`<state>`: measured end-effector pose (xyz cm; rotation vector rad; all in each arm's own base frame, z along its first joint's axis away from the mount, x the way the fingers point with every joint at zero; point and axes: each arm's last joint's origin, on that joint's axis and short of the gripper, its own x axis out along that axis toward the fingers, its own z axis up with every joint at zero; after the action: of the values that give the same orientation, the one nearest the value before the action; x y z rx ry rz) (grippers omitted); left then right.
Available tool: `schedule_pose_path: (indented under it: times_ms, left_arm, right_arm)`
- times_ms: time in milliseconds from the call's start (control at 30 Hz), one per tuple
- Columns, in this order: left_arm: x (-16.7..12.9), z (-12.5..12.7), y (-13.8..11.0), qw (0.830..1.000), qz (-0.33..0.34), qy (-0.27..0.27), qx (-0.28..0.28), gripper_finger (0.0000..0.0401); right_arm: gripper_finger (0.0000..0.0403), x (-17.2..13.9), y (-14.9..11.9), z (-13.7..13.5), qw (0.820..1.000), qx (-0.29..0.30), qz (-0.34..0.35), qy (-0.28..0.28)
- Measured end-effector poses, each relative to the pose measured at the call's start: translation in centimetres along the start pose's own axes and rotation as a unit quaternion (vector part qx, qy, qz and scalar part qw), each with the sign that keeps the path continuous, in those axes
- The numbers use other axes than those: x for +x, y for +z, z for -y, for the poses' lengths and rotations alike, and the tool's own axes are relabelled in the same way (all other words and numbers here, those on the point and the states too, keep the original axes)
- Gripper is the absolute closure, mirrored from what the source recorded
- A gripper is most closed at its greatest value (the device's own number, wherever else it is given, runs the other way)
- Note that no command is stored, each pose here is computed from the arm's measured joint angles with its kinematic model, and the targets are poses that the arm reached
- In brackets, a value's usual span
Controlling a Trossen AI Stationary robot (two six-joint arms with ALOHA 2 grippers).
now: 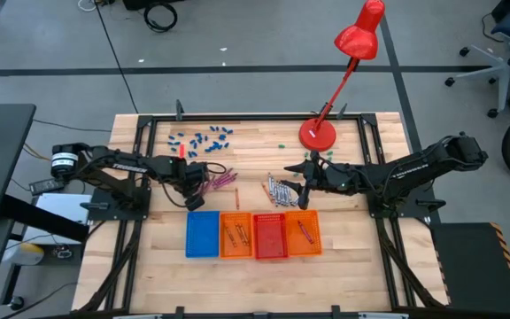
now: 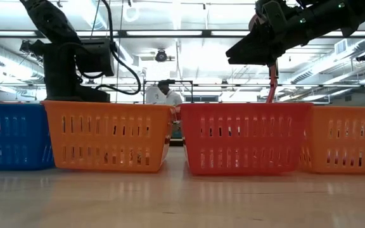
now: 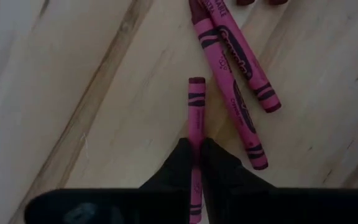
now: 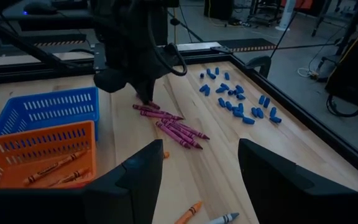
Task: Sort crayons
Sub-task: Put the red crayon into the right orange bin
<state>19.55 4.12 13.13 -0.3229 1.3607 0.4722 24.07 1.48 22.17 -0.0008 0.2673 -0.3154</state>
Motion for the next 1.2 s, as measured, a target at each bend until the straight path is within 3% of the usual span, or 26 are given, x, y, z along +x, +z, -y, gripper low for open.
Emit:
schedule_pose_path:
  times_ms: [267, 500, 767, 1000, 1200]
  left_arm:
    - [-1.4, -0.1, 0.4, 0.999, 0.03, -0.007, 0.018, 0.0373]
    - [-4.2, 0.1, 1.8, 0.99, 0.13, -0.032, 0.051, 0.0373]
    - [-5.4, 2.5, 4.1, 0.946, 0.281, -0.064, 0.145, 0.0367]
    - [-5.0, 4.9, 5.9, 0.904, 0.366, -0.107, 0.194, 0.0366]
    - [-4.1, 6.7, 7.5, 0.864, 0.431, -0.106, 0.237, 0.0365]
  right_arm:
    - [0.019, 0.0, -0.4, 0.1, 1.0, 0.001, 0.002, 0.0]
    - [0.019, -0.1, -0.4, 0.1, 1.0, 0.003, 0.006, 0.0]
    - [0.019, -0.1, -0.4, 0.1, 1.0, 0.001, 0.007, -0.012]
    - [0.019, -0.2, -0.6, 1.1, 0.986, 0.017, 0.011, -0.163]
    - [0.019, -0.3, -0.8, 1.4, 0.977, 0.026, 0.007, -0.212]
